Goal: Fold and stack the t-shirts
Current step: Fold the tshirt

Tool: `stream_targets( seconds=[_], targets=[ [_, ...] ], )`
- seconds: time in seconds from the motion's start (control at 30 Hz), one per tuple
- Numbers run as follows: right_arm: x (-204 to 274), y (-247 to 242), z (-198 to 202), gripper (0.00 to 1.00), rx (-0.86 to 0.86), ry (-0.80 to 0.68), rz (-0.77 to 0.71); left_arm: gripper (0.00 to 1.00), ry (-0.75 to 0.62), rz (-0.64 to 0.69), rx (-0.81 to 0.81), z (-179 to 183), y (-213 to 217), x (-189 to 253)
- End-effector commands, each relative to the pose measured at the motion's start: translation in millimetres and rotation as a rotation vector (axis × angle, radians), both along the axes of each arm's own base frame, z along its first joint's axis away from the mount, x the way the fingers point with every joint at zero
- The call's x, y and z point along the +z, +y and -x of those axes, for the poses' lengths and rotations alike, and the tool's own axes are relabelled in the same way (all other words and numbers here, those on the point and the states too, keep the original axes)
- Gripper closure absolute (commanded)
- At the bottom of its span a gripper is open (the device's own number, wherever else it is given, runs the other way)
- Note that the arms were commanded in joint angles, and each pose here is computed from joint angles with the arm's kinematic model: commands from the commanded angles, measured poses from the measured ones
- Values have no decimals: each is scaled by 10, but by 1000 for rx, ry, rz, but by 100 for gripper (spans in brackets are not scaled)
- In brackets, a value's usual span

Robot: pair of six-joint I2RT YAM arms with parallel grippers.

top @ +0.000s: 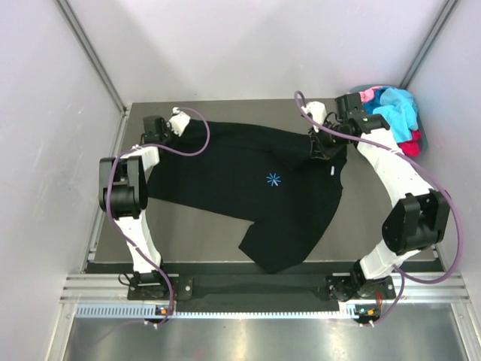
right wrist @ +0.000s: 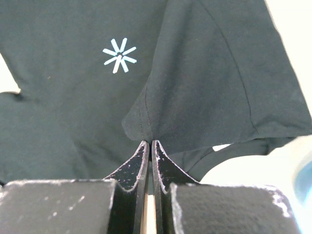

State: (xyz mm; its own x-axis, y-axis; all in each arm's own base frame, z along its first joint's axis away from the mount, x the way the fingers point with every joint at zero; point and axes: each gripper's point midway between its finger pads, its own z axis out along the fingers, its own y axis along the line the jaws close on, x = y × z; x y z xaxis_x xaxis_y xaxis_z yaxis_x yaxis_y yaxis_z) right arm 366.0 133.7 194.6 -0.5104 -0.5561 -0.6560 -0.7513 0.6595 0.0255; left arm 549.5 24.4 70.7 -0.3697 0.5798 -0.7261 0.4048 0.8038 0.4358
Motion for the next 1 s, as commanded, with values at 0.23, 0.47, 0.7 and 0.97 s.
stream_targets(
  seconds=[0.23, 0.47, 0.7, 0.97],
  targets=[
    [256, 122, 119, 100, 26, -42, -50, 100, -153, -59, 35, -254, 208, 508],
    [300, 83, 166, 100, 32, -49, -37, 100, -151, -72, 42, -341, 314, 528],
    [187, 107, 254, 100, 41, -15, -42, 100, -100, -71, 38, -174, 324, 334],
    [128, 178, 318, 100, 66, 11, -48, 100, -55, -101, 39, -9, 382, 154]
  ],
)
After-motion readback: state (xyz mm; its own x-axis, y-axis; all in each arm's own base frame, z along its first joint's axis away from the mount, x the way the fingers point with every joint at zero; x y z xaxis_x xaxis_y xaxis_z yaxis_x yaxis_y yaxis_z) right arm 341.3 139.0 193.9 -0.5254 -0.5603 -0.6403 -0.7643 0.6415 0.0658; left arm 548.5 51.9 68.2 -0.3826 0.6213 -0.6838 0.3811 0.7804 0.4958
